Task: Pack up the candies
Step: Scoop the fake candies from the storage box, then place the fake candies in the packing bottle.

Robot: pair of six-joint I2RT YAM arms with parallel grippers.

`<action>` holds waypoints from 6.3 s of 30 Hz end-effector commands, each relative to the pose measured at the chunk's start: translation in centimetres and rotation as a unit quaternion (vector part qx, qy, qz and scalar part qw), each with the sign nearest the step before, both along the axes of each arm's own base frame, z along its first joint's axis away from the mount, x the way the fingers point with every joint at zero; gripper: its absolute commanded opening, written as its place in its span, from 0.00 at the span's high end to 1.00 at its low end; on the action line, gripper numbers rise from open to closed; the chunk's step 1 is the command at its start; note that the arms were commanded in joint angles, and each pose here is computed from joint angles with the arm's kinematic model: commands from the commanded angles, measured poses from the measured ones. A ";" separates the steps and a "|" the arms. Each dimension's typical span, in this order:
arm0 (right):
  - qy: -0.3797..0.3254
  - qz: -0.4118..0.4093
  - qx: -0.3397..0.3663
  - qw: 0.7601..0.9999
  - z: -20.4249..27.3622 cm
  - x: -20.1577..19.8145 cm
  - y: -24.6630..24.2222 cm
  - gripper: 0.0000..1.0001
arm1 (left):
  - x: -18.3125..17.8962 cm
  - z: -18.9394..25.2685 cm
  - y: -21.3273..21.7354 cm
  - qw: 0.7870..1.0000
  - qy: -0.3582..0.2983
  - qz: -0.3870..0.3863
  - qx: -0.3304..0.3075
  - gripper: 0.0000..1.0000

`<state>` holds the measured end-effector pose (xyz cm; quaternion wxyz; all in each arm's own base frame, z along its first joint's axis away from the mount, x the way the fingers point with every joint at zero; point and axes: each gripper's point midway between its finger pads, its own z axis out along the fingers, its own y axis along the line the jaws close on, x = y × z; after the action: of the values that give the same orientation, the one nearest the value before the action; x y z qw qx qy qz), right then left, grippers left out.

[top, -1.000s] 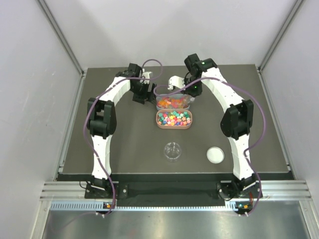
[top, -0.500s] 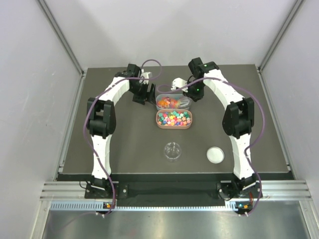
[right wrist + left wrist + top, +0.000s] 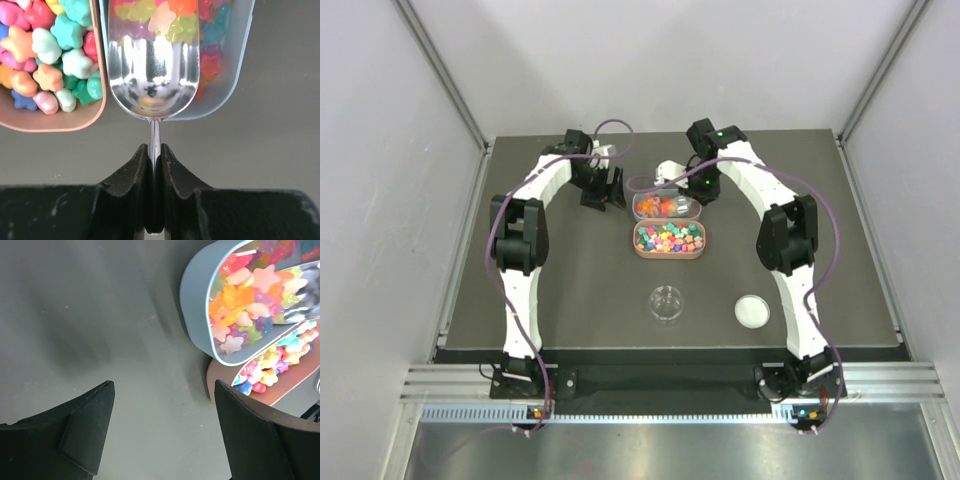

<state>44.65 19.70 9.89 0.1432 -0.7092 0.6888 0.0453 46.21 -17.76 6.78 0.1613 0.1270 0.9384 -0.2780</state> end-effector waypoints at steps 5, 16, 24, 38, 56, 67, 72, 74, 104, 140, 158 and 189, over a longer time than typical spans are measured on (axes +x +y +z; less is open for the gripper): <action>0.000 -0.006 0.017 1.000 -0.8 0.5 2.5 1.00 | 0.4 1.1 -1.1 0.999 -0.014 -0.015 -0.028 0.15; 0.016 -0.067 0.036 0.997 -2.6 0.4 3.2 1.00 | 0.3 0.3 -1.8 0.999 0.002 -0.021 -0.050 0.18; -0.004 -0.066 0.035 0.997 -2.0 1.4 3.2 1.00 | 2.0 0.6 -3.1 0.996 -0.006 -0.020 -0.082 0.34; -0.008 -0.066 0.025 0.998 -1.7 1.0 2.6 1.00 | 9.7 1.1 -2.6 0.990 -0.124 -0.022 -0.066 1.00; -0.020 -0.081 0.028 0.996 -2.1 2.1 4.1 1.00 | 7.8 -2.4 -6.4 0.991 -0.089 -0.061 -0.081 1.00; -0.015 -0.100 0.049 0.994 -3.5 2.3 5.9 1.00 | 4.6 -2.5 -7.7 0.992 -0.052 -0.077 -0.087 1.00; -0.003 -0.104 0.064 0.993 -3.9 1.5 6.3 1.00 | 4.7 -2.2 -7.7 0.992 -0.056 -0.076 -0.087 1.00; 0.001 -0.106 0.066 0.992 -4.3 1.4 6.3 1.00 | 4.7 -2.1 -7.7 0.992 -0.056 -0.077 -0.086 1.00; -0.001 -0.115 0.164 0.980 -3.6 1.7 6.9 1.00 | 6.0 0.3 -3.1 0.991 -0.093 -0.066 -0.066 1.00; -0.023 -0.108 0.216 0.970 -0.3 -0.3 5.5 1.00 | 7.0 2.0 0.7 0.990 -0.129 -0.062 -0.015 0.89; -0.053 -0.105 0.315 0.942 3.3 -0.8 6.4 1.00 | 5.8 3.1 4.9 0.986 -0.141 -0.064 0.067 0.91; -0.091 -0.048 0.376 0.921 12.4 -14.1 0.6 1.00 | 4.5 6.1 7.3 0.978 -0.160 -0.037 0.132 0.96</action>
<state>31.68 19.72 18.51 0.4146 -0.5362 0.6973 0.2331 49.67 -10.31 10.29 0.2475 0.2286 0.9327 -0.1285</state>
